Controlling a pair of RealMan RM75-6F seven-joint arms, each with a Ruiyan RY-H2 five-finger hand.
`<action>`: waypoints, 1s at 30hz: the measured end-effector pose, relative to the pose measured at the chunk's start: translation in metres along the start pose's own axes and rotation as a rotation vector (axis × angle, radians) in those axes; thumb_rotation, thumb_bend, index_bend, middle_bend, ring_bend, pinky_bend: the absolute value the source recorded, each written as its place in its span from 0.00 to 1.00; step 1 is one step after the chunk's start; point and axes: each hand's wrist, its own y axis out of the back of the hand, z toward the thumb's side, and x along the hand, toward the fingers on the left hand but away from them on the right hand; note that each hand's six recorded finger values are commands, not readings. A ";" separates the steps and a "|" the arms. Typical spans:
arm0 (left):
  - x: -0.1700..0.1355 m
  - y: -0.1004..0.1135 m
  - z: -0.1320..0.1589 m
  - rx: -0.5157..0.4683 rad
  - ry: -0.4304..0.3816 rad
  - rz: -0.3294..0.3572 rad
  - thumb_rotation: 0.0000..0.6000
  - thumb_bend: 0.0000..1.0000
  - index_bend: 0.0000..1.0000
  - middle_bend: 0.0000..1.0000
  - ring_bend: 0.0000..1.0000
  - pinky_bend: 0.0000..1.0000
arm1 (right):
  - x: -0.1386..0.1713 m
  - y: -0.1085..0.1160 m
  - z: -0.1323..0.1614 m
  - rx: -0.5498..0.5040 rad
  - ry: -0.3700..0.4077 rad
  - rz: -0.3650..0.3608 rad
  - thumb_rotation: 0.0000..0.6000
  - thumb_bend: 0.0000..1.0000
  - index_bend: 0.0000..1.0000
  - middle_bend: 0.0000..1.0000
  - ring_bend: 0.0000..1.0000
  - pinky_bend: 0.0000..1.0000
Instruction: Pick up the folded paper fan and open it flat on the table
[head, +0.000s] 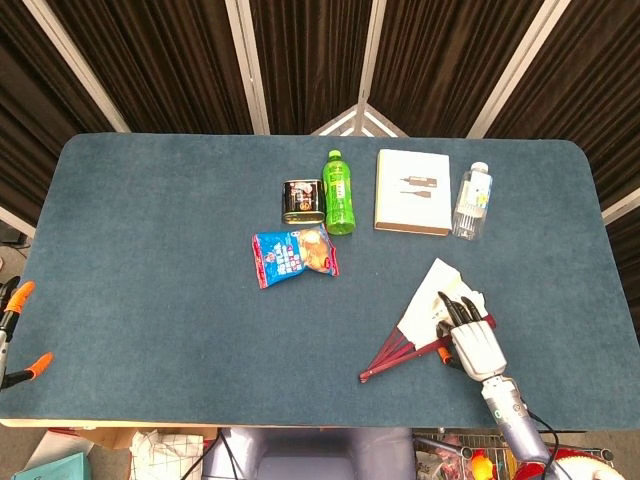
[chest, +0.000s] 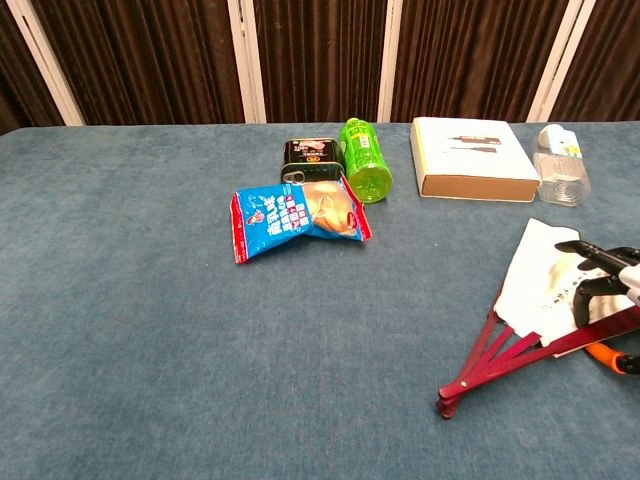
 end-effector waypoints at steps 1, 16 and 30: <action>0.000 0.000 0.000 0.000 0.000 0.000 1.00 0.10 0.05 0.00 0.00 0.00 | -0.001 0.001 0.000 -0.005 0.001 -0.004 1.00 0.41 0.55 0.08 0.19 0.12; -0.001 0.000 0.001 0.003 -0.006 0.002 1.00 0.10 0.05 0.00 0.00 0.00 | -0.005 0.006 -0.001 -0.029 0.011 -0.021 1.00 0.43 0.62 0.10 0.20 0.14; -0.001 0.000 0.002 0.002 -0.013 -0.002 1.00 0.10 0.05 0.00 0.00 0.00 | -0.007 0.012 -0.002 -0.029 0.024 -0.024 1.00 0.46 0.72 0.10 0.21 0.14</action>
